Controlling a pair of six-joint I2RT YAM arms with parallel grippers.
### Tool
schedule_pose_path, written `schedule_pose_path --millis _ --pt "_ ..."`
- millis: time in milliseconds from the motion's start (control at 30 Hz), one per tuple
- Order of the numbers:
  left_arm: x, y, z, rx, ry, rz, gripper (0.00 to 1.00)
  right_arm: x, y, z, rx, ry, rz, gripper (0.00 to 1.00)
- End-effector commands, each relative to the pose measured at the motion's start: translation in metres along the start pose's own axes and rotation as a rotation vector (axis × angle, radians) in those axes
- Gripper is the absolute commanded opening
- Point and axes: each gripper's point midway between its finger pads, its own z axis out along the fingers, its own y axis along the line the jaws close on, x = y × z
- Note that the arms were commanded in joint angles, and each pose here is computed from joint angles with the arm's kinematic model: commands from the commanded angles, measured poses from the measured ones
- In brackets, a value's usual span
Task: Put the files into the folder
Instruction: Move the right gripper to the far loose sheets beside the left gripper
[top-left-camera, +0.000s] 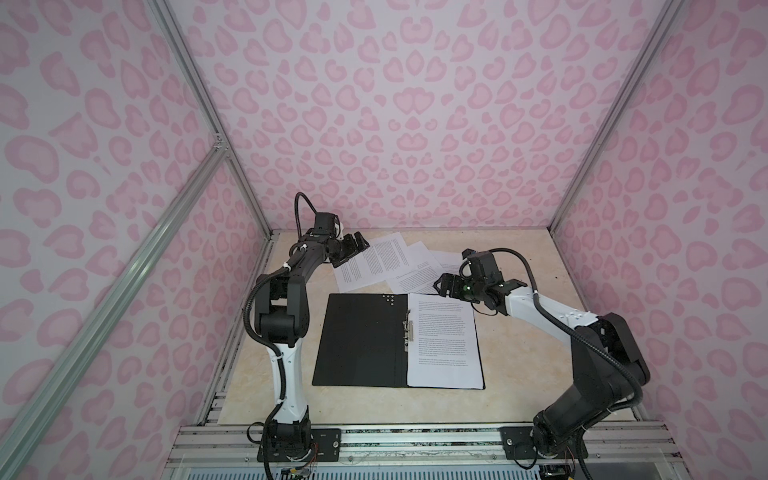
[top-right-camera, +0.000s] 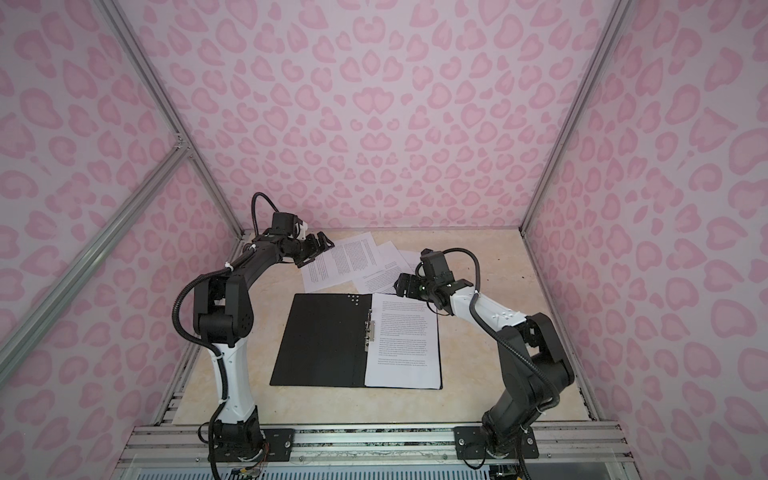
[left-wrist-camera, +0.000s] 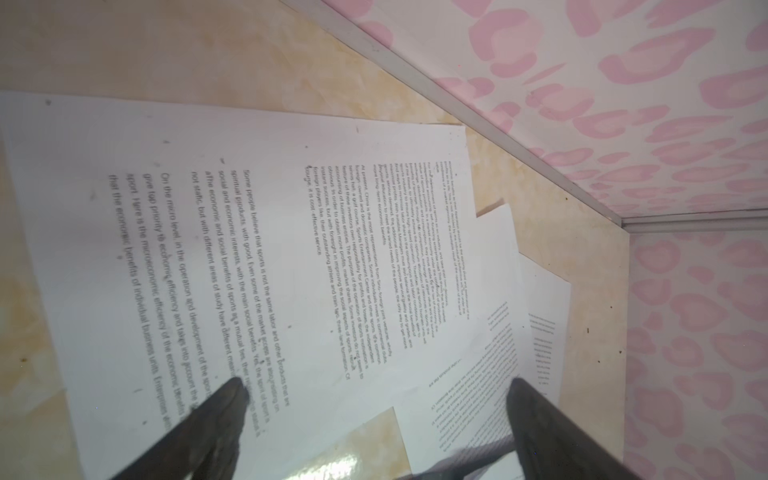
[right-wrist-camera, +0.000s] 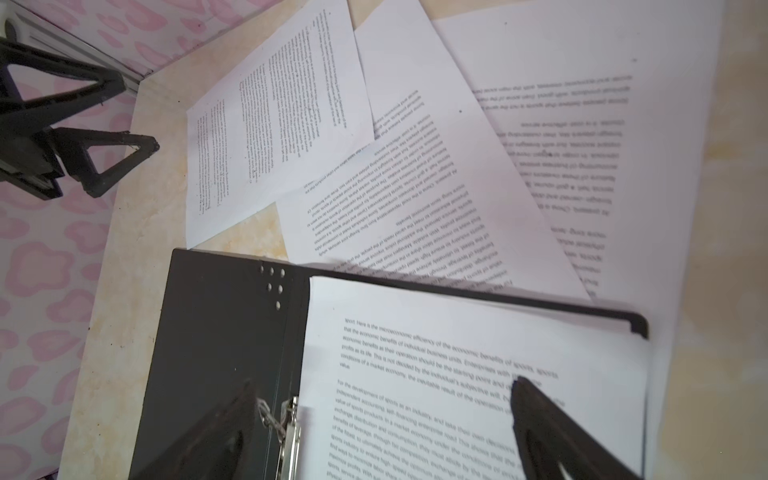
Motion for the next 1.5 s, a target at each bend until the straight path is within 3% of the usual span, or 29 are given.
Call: schedule_pose_path --millis 0,167,300,600,900,1067,1200,1467 --pt "0.011 0.010 0.013 -0.014 0.044 0.020 0.99 -0.020 0.018 0.031 -0.063 0.017 -0.038 0.93" --pt "0.024 0.026 0.022 -0.050 0.077 0.011 0.99 -0.060 0.038 0.079 -0.125 0.011 -0.050 0.92" --pt "0.035 0.037 0.029 -0.060 0.105 -0.022 0.99 -0.077 0.032 0.118 -0.139 0.037 0.007 0.91" --pt "0.051 0.047 0.046 -0.035 0.156 -0.062 0.99 -0.064 0.024 0.177 -0.154 0.122 0.088 0.88" --pt "0.065 0.049 0.055 -0.024 0.181 -0.083 0.99 -0.043 0.030 0.191 -0.137 0.174 0.204 0.87" --pt "0.071 0.054 0.060 -0.032 0.188 -0.097 0.99 -0.058 0.055 0.175 -0.254 0.125 0.242 0.91" --pt "0.074 0.059 0.064 -0.038 0.185 -0.119 0.99 -0.074 0.081 0.155 -0.342 0.071 0.260 0.99" --pt "0.081 0.060 0.064 -0.019 0.173 -0.158 0.98 -0.083 0.101 0.155 -0.438 0.026 0.387 0.99"
